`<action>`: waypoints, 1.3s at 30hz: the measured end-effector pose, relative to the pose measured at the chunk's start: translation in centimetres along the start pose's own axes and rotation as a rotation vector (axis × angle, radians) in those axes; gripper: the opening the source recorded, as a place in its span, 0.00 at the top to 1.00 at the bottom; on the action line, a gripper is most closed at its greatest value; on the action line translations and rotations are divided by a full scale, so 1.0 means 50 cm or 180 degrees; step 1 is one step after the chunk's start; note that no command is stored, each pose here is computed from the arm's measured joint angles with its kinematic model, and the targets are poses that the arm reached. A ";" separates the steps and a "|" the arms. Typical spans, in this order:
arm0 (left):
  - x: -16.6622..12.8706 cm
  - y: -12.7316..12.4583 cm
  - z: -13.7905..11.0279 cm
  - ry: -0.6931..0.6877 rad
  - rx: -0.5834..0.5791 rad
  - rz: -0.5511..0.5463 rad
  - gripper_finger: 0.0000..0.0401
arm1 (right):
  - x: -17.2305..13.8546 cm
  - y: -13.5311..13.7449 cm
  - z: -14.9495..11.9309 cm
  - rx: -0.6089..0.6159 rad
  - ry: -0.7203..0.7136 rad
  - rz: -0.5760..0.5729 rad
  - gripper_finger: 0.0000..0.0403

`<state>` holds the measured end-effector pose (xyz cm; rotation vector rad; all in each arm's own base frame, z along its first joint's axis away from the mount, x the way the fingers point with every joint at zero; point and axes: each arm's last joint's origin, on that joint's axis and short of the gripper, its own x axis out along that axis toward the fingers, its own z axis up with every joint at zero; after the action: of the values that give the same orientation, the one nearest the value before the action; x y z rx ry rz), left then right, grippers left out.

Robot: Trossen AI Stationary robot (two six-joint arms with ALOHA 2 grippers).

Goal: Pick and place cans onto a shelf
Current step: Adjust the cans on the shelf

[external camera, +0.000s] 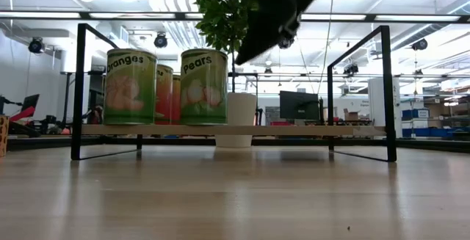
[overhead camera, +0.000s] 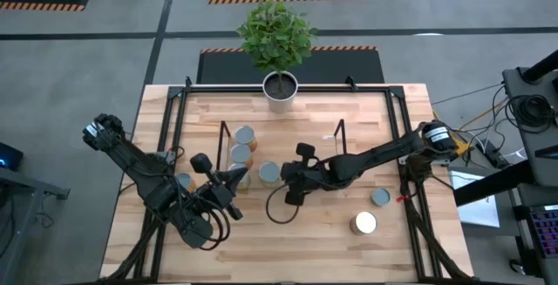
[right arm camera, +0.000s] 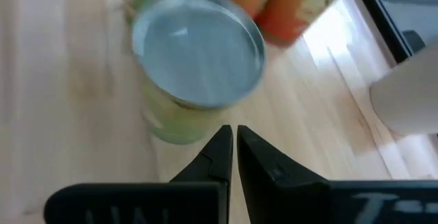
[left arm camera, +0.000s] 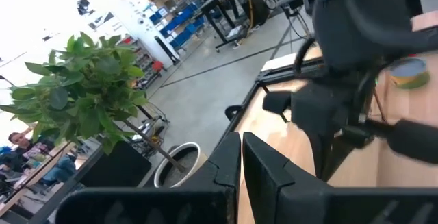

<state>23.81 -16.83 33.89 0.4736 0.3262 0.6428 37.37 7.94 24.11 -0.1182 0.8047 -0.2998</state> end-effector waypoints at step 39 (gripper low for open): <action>0.166 0.057 -0.119 0.2649 -0.0280 -0.1667 1.00 | -0.237 -0.024 -0.106 -0.0356 -0.1039 0.0375 0.97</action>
<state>26.12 -7.61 29.14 -0.0010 1.1619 0.3068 25.54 10.51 28.90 -0.2179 0.5015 -0.1190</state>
